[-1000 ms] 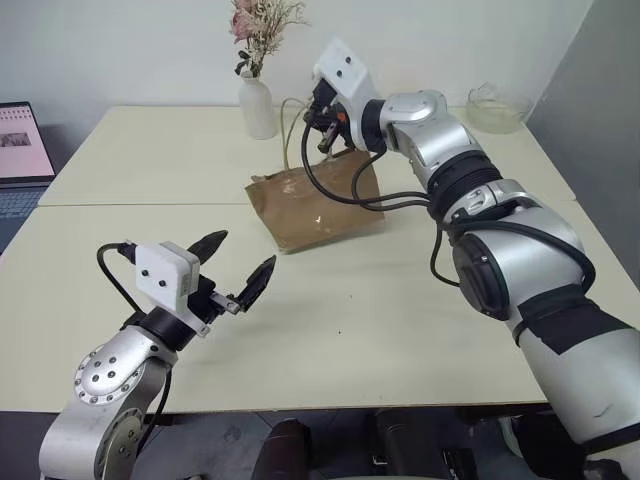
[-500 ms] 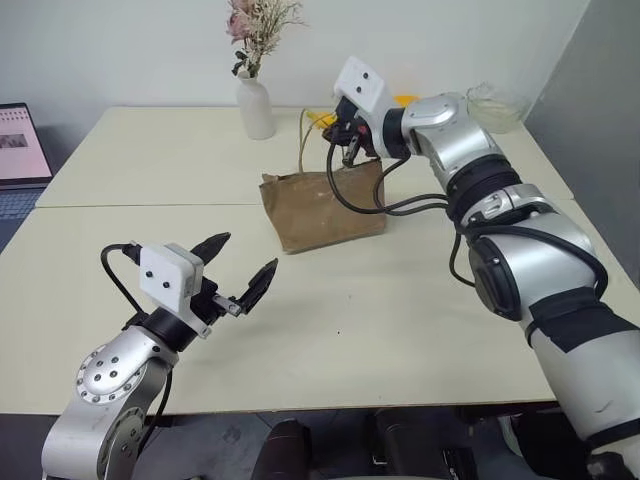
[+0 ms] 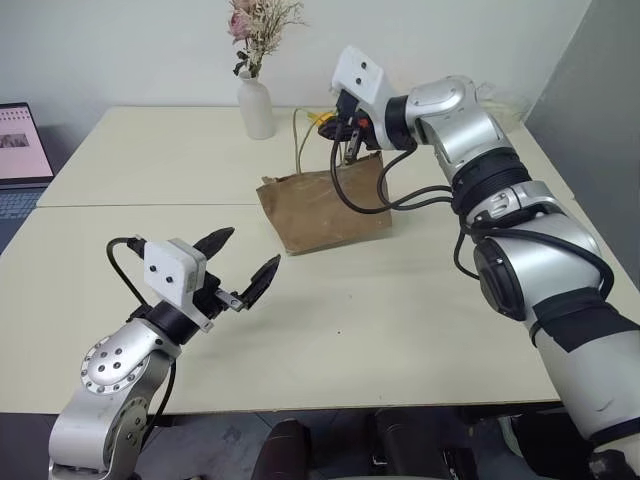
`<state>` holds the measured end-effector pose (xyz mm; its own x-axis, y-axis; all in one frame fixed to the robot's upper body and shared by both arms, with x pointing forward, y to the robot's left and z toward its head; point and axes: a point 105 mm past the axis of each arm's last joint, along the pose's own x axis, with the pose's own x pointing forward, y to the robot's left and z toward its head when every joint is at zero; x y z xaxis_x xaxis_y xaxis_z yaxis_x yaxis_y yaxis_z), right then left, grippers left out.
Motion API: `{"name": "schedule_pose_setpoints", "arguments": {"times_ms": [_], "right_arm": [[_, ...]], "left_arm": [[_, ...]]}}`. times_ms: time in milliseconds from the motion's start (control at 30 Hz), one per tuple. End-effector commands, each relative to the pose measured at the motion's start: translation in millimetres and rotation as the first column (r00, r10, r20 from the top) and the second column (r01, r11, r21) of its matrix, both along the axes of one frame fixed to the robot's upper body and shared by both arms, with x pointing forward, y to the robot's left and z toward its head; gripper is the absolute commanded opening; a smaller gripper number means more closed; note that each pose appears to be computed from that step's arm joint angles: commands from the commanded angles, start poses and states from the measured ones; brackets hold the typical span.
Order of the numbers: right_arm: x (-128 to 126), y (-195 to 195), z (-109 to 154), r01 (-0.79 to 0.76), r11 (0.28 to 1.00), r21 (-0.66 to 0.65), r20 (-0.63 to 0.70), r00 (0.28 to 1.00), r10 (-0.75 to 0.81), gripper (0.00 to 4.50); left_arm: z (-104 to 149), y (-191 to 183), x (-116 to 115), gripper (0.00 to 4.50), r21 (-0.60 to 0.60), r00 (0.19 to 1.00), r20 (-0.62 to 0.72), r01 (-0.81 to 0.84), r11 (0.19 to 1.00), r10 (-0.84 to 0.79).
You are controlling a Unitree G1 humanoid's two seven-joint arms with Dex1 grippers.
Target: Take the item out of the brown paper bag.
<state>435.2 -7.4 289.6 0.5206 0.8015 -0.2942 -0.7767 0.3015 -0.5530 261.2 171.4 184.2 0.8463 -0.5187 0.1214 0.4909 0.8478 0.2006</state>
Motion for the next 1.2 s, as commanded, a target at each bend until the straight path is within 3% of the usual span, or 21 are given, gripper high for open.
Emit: {"name": "schedule_pose_setpoints", "arguments": {"times_ms": [33,433,533,767,967,1200], "right_arm": [[0,-4,12,0.008,1.0,-0.001,0.049,0.999,-0.008,0.05],[-3,-14,4,-0.011,0.999,-0.037,-0.008,1.0,0.011,0.05],[-4,-17,5,-0.015,0.999,-0.041,-0.011,1.0,0.014,0.63],[-4,-28,1,-0.004,0.998,-0.062,-0.025,1.0,0.003,3.12],[-10,-54,-8,-0.014,0.995,-0.104,-0.01,1.0,0.013,3.12],[-21,-98,-23,0.117,0.993,0.0,-0.034,0.993,-0.117,3.12]], "left_arm": [[7,-4,-2,4.5,0.013,0.999,0.037,0.019,1.0,-0.02],[8,-2,0,4.5,0.026,0.999,0.043,0.026,0.999,-0.027],[9,-2,2,4.5,0.029,0.998,0.046,0.03,0.999,-0.031],[7,-7,5,4.5,0.043,0.997,0.038,0.066,0.997,-0.068],[2,-10,10,4.5,0.038,0.996,0.02,0.083,0.996,-0.084],[-14,-17,22,4.5,0.014,0.994,-0.038,0.099,0.995,-0.098]]}}
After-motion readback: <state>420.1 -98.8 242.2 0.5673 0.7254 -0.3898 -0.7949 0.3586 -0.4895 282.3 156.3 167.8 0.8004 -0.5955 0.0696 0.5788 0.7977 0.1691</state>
